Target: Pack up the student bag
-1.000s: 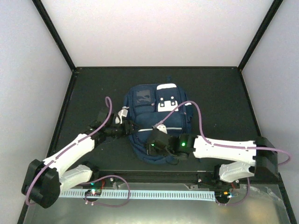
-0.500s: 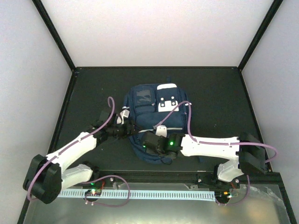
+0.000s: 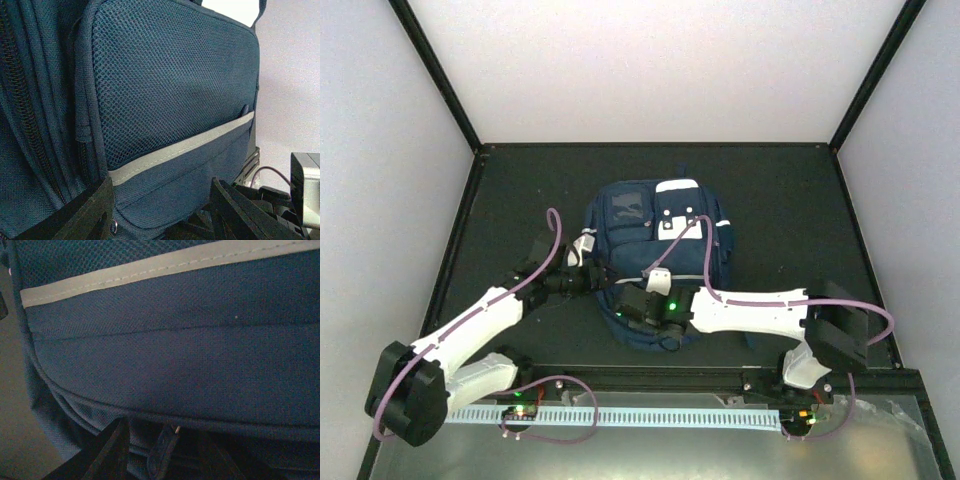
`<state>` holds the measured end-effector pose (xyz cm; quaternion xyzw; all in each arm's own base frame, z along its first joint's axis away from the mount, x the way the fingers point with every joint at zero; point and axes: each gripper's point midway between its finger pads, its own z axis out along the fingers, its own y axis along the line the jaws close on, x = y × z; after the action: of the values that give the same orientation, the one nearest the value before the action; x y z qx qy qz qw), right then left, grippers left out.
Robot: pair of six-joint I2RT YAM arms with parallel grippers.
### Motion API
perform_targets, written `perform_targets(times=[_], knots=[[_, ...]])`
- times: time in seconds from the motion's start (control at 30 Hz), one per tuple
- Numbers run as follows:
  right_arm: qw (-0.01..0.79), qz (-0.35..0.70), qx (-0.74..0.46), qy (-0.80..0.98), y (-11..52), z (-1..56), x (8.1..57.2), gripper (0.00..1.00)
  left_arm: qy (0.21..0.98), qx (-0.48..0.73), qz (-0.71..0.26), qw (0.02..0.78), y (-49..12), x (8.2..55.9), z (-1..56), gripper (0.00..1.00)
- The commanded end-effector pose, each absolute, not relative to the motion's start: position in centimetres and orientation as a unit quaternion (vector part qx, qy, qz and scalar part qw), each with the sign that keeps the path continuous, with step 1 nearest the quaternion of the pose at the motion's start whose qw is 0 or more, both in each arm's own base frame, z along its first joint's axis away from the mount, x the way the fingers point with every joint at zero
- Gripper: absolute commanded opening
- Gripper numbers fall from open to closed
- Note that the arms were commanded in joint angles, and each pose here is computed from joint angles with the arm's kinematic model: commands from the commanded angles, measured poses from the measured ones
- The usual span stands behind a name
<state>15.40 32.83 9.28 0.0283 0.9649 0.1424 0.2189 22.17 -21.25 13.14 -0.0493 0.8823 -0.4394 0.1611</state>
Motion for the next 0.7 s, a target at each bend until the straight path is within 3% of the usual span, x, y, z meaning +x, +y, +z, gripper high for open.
perform_targets(times=[0.0, 0.27, 0.37, 0.67], knots=[[0.244, 0.143, 0.031, 0.959, 33.1, 9.7, 16.6, 0.39, 0.883, -0.044, -0.436, 0.169, -21.4, 22.6, 13.9, 0.54], [0.261, 0.152, 0.015, 0.953, 33.0, 11.1, 17.0, 0.03, 0.886, -0.045, -0.43, 0.168, -21.3, 22.6, 13.7, 0.54], [0.28, 0.173, -0.046, 0.943, 33.5, 12.3, 17.0, 0.02, 0.889, -0.049, -0.425, 0.164, -21.2, 22.7, 13.4, 0.54], [0.307, 0.225, -0.076, 0.922, 32.6, 14.8, 16.5, 0.02, 0.891, -0.06, -0.421, 0.159, -21.1, 22.9, 12.9, 0.54]])
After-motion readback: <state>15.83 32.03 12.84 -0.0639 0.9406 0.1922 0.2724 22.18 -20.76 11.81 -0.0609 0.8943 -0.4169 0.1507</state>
